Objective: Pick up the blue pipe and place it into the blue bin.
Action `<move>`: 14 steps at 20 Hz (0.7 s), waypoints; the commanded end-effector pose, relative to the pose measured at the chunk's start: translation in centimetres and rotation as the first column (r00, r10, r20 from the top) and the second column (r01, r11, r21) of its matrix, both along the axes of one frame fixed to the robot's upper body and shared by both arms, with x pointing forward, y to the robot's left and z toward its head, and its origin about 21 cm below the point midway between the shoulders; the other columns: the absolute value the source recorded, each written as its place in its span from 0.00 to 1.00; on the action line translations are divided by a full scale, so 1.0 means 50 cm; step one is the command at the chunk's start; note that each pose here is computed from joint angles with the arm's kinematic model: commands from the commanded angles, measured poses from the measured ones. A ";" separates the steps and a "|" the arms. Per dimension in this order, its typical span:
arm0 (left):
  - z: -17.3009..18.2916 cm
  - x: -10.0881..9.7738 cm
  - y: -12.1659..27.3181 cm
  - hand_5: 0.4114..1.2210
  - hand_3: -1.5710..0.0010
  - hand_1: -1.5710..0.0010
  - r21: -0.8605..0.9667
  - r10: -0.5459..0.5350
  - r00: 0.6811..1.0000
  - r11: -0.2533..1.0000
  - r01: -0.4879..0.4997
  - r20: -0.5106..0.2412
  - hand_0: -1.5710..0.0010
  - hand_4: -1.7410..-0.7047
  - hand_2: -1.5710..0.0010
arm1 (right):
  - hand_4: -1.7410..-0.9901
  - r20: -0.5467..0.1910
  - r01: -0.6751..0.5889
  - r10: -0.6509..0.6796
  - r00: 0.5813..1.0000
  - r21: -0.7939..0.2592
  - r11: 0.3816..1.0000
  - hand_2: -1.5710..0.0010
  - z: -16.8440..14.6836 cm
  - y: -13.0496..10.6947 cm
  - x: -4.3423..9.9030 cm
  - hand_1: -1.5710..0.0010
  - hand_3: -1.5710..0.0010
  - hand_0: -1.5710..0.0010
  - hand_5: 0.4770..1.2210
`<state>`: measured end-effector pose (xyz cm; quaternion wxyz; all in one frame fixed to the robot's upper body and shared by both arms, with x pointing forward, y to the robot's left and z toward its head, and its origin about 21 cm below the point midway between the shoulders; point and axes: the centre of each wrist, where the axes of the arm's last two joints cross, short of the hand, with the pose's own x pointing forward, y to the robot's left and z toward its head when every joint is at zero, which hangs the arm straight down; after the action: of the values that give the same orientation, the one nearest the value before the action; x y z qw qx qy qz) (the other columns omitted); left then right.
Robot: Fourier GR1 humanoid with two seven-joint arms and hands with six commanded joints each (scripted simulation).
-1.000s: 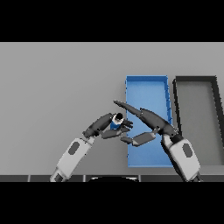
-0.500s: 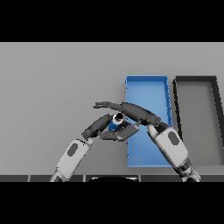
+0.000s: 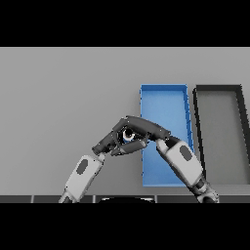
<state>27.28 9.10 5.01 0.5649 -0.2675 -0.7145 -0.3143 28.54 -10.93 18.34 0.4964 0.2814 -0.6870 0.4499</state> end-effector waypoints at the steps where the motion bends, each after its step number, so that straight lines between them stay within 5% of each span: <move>1: 0.001 0.007 0.000 1.00 0.07 0.00 -0.012 -0.008 1.000 1.000 0.008 0.003 0.00 0.03 0.00 | 0.10 0.016 0.003 -0.003 1.000 -0.008 1.000 0.09 -0.001 -0.005 -0.004 0.09 0.17 0.09 0.69; 5: 0.008 0.006 -0.001 1.00 0.09 0.00 -0.007 0.003 1.000 1.000 -0.003 0.015 0.00 0.01 0.00 | 0.04 0.047 -0.002 0.001 0.999 0.024 1.000 0.04 -0.009 -0.002 -0.009 0.04 0.07 0.04 0.87; 10: 0.009 0.003 0.007 1.00 0.07 0.00 0.012 0.036 0.996 0.999 -0.037 0.080 0.00 0.02 0.00 | 0.01 0.035 0.031 -0.033 0.999 0.051 0.998 0.01 -0.007 0.001 -0.023 0.01 0.02 0.01 0.96; 11: 0.009 0.004 0.010 1.00 0.26 0.15 0.036 0.049 0.994 0.998 -0.052 0.100 0.07 0.14 0.18 | 0.01 0.045 0.042 -0.044 0.998 0.053 0.998 0.01 -0.009 -0.003 -0.024 0.01 0.02 0.01 0.97; 14: 0.009 0.009 0.022 1.00 0.62 0.56 0.078 -0.025 0.995 0.997 0.017 0.098 0.52 0.44 0.58 | 0.01 0.026 0.054 -0.055 0.998 0.033 0.998 0.00 -0.002 0.013 -0.030 0.01 0.01 0.01 0.98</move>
<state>27.74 10.22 5.47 0.5332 -0.2380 -0.7273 -0.3606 27.05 -10.26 18.24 0.4959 0.2637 -0.7070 0.4299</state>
